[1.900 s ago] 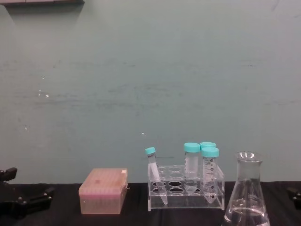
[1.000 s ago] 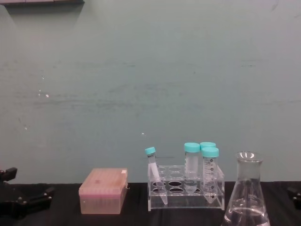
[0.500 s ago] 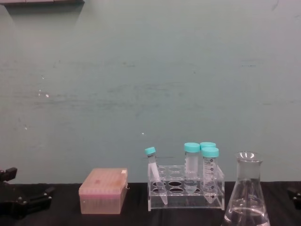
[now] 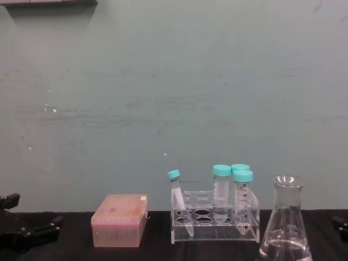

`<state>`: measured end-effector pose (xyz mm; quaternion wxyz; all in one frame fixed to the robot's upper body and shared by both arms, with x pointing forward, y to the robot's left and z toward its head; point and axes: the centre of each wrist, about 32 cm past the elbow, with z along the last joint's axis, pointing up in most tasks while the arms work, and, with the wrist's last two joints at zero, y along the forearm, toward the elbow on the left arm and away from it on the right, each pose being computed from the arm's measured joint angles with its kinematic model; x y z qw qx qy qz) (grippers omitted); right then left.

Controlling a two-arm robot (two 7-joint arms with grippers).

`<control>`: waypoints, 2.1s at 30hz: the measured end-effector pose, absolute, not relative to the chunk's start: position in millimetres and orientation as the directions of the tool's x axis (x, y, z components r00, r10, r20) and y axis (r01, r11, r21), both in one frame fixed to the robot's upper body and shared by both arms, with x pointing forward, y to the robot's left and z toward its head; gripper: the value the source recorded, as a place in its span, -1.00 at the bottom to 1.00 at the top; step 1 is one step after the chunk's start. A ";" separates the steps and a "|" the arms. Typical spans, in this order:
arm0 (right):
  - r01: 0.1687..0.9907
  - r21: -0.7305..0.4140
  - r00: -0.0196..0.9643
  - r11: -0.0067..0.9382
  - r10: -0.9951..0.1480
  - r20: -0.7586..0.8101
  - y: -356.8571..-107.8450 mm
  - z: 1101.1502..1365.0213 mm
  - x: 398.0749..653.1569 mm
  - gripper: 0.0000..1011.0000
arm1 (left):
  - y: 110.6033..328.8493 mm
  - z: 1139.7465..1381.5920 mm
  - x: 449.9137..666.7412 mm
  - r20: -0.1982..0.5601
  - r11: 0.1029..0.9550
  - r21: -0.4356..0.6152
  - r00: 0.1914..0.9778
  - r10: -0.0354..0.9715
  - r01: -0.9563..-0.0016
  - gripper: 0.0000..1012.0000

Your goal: Pick up the beaker with the right gripper, shake it three times, and then put it down.

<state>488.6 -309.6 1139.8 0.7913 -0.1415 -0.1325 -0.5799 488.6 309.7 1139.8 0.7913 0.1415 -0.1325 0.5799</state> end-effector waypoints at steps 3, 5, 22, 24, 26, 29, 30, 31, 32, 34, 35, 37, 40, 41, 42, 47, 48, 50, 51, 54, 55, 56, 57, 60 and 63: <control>0.955 -0.070 0.292 0.287 -0.880 0.374 -309.6 1139.8 488.6 0.98 | 309.7 1139.8 488.6 0.374 0.287 0.070 0.292 0.880 -0.955 0.98; 0.955 -0.070 0.292 0.287 -0.880 0.374 -309.7 1139.8 488.6 0.98 | 309.7 1139.8 488.6 0.374 0.287 0.070 0.292 0.880 -0.955 0.98; 0.955 -0.070 0.292 0.287 -0.880 0.374 -309.6 1139.8 488.6 0.98 | 309.7 1139.8 488.6 0.374 0.287 0.070 0.292 0.880 -0.955 0.98; 0.955 -0.070 0.292 0.287 -0.880 0.374 -309.7 1139.8 488.6 0.98 | 309.6 1139.8 488.6 0.374 0.287 0.070 0.292 0.880 -0.955 0.98; 0.955 -0.070 0.292 0.287 -0.880 0.374 -309.7 1139.8 488.6 0.98 | 309.7 1139.8 488.6 0.374 0.287 0.070 0.292 0.880 -0.955 0.98; 0.955 -0.070 0.292 0.287 -0.880 0.374 -309.7 1139.8 488.6 0.98 | 309.7 1139.8 488.6 0.374 0.287 0.070 0.292 0.880 -0.955 0.98; 0.955 -0.070 0.292 0.287 -0.880 0.374 -309.6 1139.8 488.6 0.98 | 309.7 1139.8 488.6 0.374 0.287 0.070 0.292 0.880 -0.955 0.98; 0.955 -0.070 0.292 0.287 -0.880 0.374 -309.7 1139.8 488.6 0.98 | 309.7 1139.8 488.6 0.374 0.287 0.070 0.292 0.880 -0.955 0.98; 0.955 -0.070 0.292 0.287 -0.880 0.374 -309.7 1139.8 488.6 0.98 | 309.7 1139.8 488.6 0.374 0.287 0.070 0.292 0.880 -0.955 0.98; 0.955 -0.070 0.292 0.287 -0.880 0.374 -309.7 1139.8 488.6 0.98 | 309.7 1139.8 488.6 0.374 0.287 0.070 0.292 0.880 -0.955 0.98; 0.955 -0.070 0.292 0.287 -0.880 0.374 -309.7 1139.8 488.6 0.98 | 309.7 1139.8 488.6 0.374 0.287 0.070 0.292 0.880 -0.955 0.98; 0.955 -0.070 0.292 0.287 -0.880 0.374 -309.6 1139.8 488.6 0.98 | 309.7 1139.8 488.6 0.374 0.287 0.070 0.292 0.880 -0.955 0.98; 0.955 -0.070 0.292 0.287 -0.880 0.374 -309.7 1139.8 488.6 0.98 | 309.7 1139.8 488.6 0.374 0.287 0.070 0.292 0.880 -0.955 0.98; 0.955 -0.070 0.292 0.287 -0.880 0.374 -309.7 1139.8 488.6 0.98 | 309.7 1139.8 488.6 0.374 0.287 0.070 0.292 0.880 -0.955 0.98; 0.955 -0.070 0.292 0.287 -0.880 0.374 -309.7 1139.8 488.6 0.98 | 309.7 1139.8 488.6 0.374 0.287 0.070 0.292 0.880 -0.955 0.98; 0.955 -0.070 0.292 0.287 -0.880 0.374 -309.6 1139.8 488.6 0.98 | 309.7 1139.8 488.6 0.374 0.287 0.070 0.292 0.880 -0.955 0.98; 0.955 -0.070 0.292 0.287 -0.880 0.374 -309.6 1139.8 488.6 0.98 | 309.7 1139.8 488.6 0.374 0.287 0.070 0.292 0.880 -0.955 0.98; 0.955 -0.070 0.292 0.287 -0.880 0.374 -309.6 1139.8 488.6 0.98 | 309.7 1139.8 488.6 0.374 0.287 0.070 0.292 0.880 -0.955 0.98; 0.955 -0.070 0.292 0.287 -0.880 0.374 -309.7 1139.8 488.6 0.98 | 309.7 1139.8 488.6 0.374 0.287 0.070 0.292 0.880 -0.955 0.98; 0.955 -0.070 0.292 0.287 -0.880 0.374 -309.6 1139.8 488.6 0.98 | 309.7 1139.8 488.6 0.374 0.287 0.070 0.292 0.880 -0.955 0.98; 0.955 -0.070 0.292 0.287 -0.880 0.374 -309.6 1139.8 488.6 0.98 | 309.7 1139.8 488.6 0.374 0.287 0.070 0.292 0.880 -0.955 0.98; 0.955 -0.070 0.292 0.287 -0.880 0.374 -309.6 1139.8 488.6 0.98 | 309.7 1139.8 488.6 0.374 0.287 0.070 0.292 0.880 -0.955 0.98; 0.955 -0.070 0.292 0.287 -0.880 0.374 -309.7 1139.7 488.6 0.98 | 309.7 1139.8 488.6 0.374 0.287 0.070 0.292 0.880 -0.955 0.98; 0.955 -0.070 0.292 0.287 -0.880 0.374 -309.7 1139.8 488.6 0.98 | 309.7 1139.8 488.6 0.374 0.287 0.070 0.292 0.880 -0.955 0.98; 0.955 -0.070 0.292 0.287 -0.880 0.374 -309.7 1139.8 488.6 0.98 | 309.7 1139.8 488.6 0.374 0.287 0.070 0.292 0.880 -0.955 0.98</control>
